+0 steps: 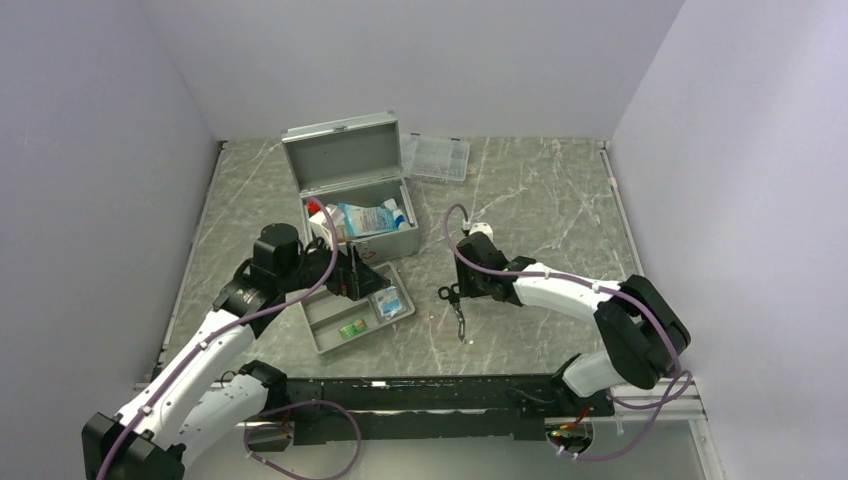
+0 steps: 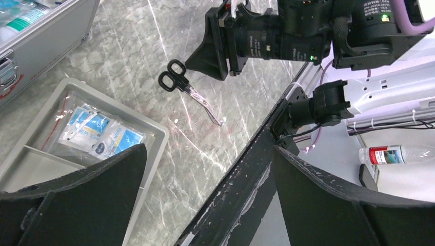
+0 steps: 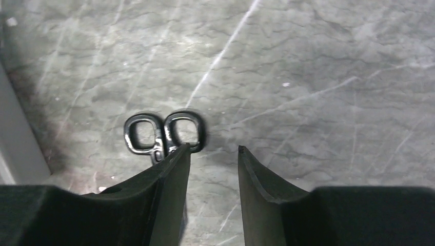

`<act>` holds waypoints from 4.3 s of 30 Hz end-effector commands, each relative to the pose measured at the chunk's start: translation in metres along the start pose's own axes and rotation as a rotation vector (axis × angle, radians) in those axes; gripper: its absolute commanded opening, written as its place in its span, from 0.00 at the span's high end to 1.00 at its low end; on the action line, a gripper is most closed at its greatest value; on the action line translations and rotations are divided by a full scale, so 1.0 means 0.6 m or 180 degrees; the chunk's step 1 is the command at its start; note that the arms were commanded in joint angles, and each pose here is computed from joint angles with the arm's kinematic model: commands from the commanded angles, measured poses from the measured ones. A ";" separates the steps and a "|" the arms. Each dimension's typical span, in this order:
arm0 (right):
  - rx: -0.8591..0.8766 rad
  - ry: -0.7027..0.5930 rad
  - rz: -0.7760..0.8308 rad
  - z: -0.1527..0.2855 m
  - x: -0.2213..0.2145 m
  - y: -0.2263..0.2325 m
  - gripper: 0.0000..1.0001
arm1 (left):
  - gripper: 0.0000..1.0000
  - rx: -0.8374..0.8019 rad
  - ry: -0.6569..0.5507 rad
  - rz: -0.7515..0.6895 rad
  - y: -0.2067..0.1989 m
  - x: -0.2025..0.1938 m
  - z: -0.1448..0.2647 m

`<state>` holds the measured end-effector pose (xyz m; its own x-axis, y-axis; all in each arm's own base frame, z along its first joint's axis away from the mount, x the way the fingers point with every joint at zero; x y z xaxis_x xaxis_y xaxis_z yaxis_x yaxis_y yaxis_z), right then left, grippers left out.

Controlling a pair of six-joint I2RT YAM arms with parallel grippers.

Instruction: Organize the medicine kit

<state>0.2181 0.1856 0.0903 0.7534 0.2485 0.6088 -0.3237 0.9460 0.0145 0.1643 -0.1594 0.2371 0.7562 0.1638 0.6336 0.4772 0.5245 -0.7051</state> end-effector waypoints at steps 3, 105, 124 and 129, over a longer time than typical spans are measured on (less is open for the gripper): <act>0.0050 -0.0038 -0.0217 -0.003 0.009 -0.010 0.60 | 0.01 -0.0208 -0.0046 -0.0059 -0.013 0.006 -0.005; 0.0083 -0.0403 -0.0357 0.029 0.015 -0.017 1.00 | 0.01 -0.0081 0.0958 0.0374 -0.019 -0.005 -0.206; -0.0489 -0.0289 -0.0833 0.084 -0.056 -0.081 0.64 | 0.01 0.0658 0.1701 0.0112 0.040 -0.035 -0.336; -0.0619 -0.0429 -0.1110 0.111 -0.058 -0.094 0.63 | 0.01 0.1009 0.1858 -0.0108 0.055 -0.043 -0.359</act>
<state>0.1759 0.1210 0.1087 0.7519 -0.0050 0.6593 -0.0521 0.9964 0.0669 0.2544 -0.3247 0.1354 0.9275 -0.2241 0.2993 0.3671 0.6978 -0.6151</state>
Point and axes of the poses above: each gripper's point midway between its finger pads, its own z axis back along the fingers, its own y axis along the line the jaws close on, x = y × z, the point moved 7 cm from there along z, back along the fingers, and after that the axes turned 8 degrees about z, right-handed, at the moved point
